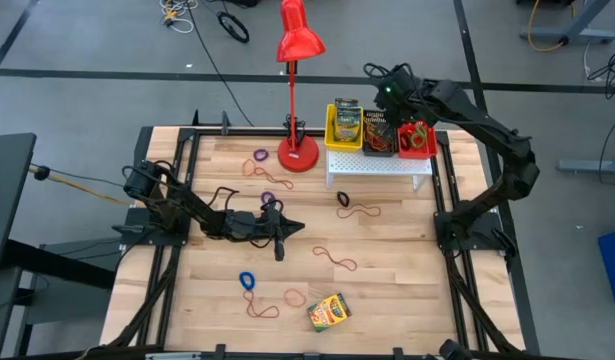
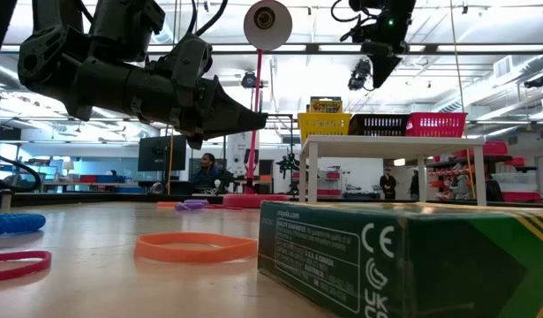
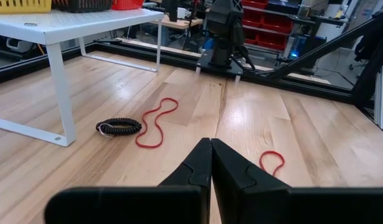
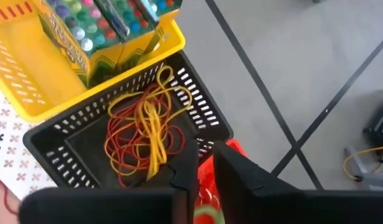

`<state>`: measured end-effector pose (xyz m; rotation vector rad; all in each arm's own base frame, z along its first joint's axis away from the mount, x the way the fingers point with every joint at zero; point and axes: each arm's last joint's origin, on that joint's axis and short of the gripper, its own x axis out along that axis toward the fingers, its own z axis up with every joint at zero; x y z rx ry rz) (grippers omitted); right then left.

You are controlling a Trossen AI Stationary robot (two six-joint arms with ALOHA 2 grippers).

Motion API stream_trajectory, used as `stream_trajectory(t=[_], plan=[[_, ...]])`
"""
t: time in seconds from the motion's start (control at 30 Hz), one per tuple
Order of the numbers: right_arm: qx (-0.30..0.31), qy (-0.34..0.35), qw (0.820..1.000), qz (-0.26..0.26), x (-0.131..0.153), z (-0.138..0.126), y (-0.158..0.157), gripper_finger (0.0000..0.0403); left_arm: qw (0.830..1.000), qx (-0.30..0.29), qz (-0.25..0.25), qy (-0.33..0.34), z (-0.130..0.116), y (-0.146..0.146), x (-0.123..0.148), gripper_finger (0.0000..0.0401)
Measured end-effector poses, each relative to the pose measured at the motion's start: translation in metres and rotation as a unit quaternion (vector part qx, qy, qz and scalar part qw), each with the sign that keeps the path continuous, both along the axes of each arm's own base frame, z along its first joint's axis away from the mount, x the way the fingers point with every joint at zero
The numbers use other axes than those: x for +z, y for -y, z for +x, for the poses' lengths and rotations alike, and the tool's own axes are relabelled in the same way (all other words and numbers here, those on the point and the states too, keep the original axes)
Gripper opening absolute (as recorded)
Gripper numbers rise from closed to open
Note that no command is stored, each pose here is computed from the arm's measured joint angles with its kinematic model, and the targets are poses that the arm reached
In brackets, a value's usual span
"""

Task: Pick & Place Office Desk Supplies
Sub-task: Put the blue spring keychain into the red bin on the shelf

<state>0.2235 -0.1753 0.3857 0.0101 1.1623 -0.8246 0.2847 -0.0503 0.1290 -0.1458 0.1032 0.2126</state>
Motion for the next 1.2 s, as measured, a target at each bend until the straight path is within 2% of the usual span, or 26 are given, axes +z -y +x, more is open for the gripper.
stream_trajectory(t=[0.13, 0.2, 0.3, 0.4, 0.47, 0.63, 0.83, 1.0, 1.13, 1.2], plan=[[0.001, -0.001, 1.0, -0.001, 0.002, -0.002, -0.002, 0.0092, 1.0, 0.0, 0.0, 0.0, 0.0, 0.0, 0.0, 0.001], [0.004, -0.003, 1.0, 0.003, 0.006, -0.006, -0.01, 0.0094, 1.0, 0.0, 0.0, 0.0, 0.0, 0.0, 0.0, 0.001], [0.026, 0.019, 0.999, -0.002, 0.018, -0.013, -0.031, 0.0065, 1.0, 0.0, 0.0, 0.0, 0.0, 0.0, 0.0, 0.001], [0.076, 0.093, 0.993, -0.008, 0.028, -0.019, -0.055, 0.0016, 1.0, 0.0, 0.0, 0.0, 0.0, 0.0, 0.0, 0.001], [0.112, 0.137, 0.984, -0.008, 0.024, -0.023, -0.073, 0.0009, 1.0, 0.0, 0.0, 0.0, 0.0, 0.0, 0.0, 0.001], [0.191, 0.226, 0.955, 0.0, -0.018, -0.031, -0.118, 0.0011, 1.0, 0.0, 0.0, 0.0, 0.0, 0.0, 0.0, 0.001], [0.263, 0.32, 0.91, 0.03, -0.097, -0.038, -0.167, 0.0008, 1.0, 0.003, -0.028, 0.006, 0.0, 0.0, 0.0, 0.001], [0.295, 0.348, 0.889, 0.03, -0.158, -0.041, -0.197, 0.0003, 0.998, 0.005, -0.05, 0.026, 0.0, 0.0, 0.003, 0.001], [0.344, 0.391, 0.853, 0.041, -0.186, -0.047, -0.216, 0.0006, 0.995, 0.012, -0.091, 0.035, 0.002, -0.002, 0.004, 0.001], [0.367, 0.421, 0.829, 0.039, -0.193, -0.052, -0.223, 0.0006, 0.994, -0.009, -0.104, 0.034, 0.004, -0.004, 0.006, 0.001]])
